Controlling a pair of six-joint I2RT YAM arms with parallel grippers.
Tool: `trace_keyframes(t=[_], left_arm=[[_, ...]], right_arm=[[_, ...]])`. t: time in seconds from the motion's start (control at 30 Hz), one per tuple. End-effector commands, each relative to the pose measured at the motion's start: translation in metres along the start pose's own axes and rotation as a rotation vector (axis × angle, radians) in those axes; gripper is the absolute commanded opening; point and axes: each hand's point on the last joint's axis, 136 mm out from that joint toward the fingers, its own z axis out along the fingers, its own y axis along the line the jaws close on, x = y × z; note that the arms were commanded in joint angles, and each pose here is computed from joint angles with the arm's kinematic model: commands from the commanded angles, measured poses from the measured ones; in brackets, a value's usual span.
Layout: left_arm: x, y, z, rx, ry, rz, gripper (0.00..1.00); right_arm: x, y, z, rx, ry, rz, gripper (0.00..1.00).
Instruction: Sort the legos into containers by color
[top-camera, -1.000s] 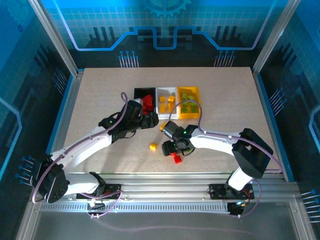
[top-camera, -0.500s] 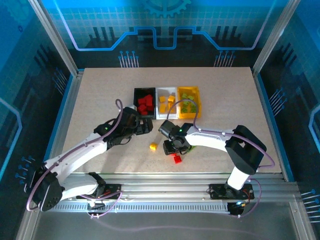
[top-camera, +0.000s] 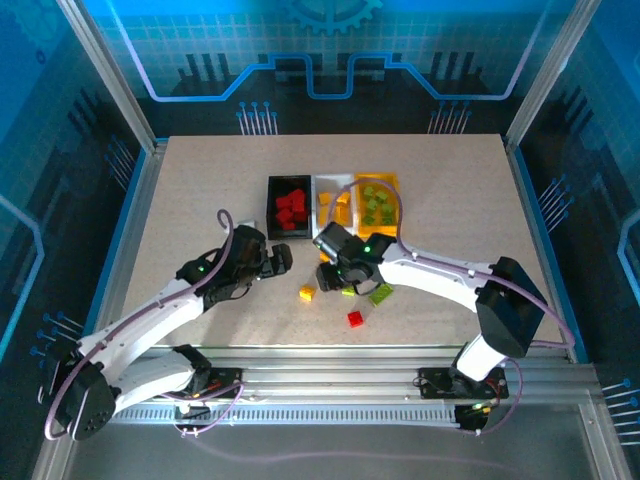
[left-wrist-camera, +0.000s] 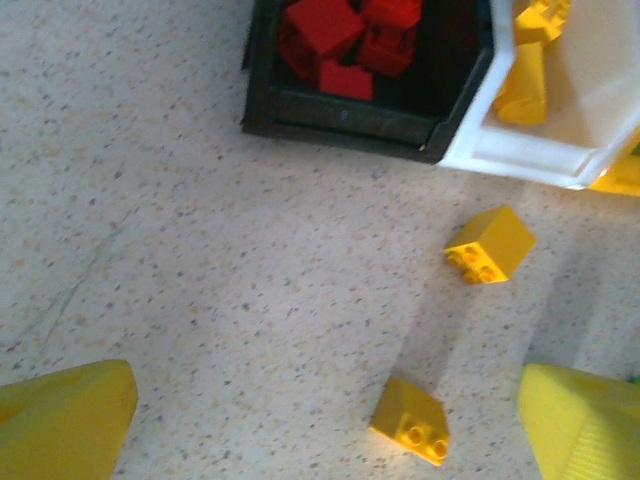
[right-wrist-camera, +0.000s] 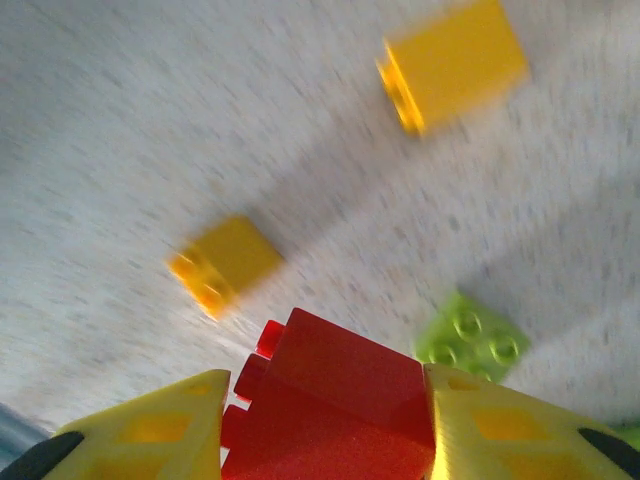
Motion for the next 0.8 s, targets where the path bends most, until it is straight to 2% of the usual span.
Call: trace_keyframes(t=[0.0, 0.13, 0.33, 0.57, 0.6, 0.7, 0.77], left_arm=[[0.008, 0.019, -0.004, -0.045, -0.005, -0.039, 0.99], [0.016, 0.028, -0.008, -0.046, -0.005, -0.054, 0.99], [0.024, 0.032, -0.01, -0.041, 0.023, -0.066, 0.99], [0.029, 0.032, -0.009, -0.032, 0.043, -0.07, 0.99], [0.029, 0.031, -0.009, -0.03, 0.043, -0.067, 0.99], [0.029, 0.032, -0.009, -0.031, 0.043, -0.062, 0.99], [0.027, 0.029, -0.009, -0.022, 0.041, -0.062, 0.99]], right_arm=[[-0.05, 0.005, -0.013, -0.017, -0.112, -0.025, 0.37], [-0.111, 0.014, -0.001, -0.052, -0.188, -0.015, 0.37], [-0.175, 0.015, 0.041, -0.058, -0.205, 0.01, 0.38], [-0.214, 0.023, 0.075, -0.103, -0.211, 0.025, 0.4], [-0.216, 0.027, 0.079, -0.117, -0.201, 0.021, 0.43], [-0.22, 0.035, 0.083, -0.147, -0.19, 0.01, 0.61], [-0.224, 0.036, 0.076, -0.153, -0.206, 0.01, 0.65]])
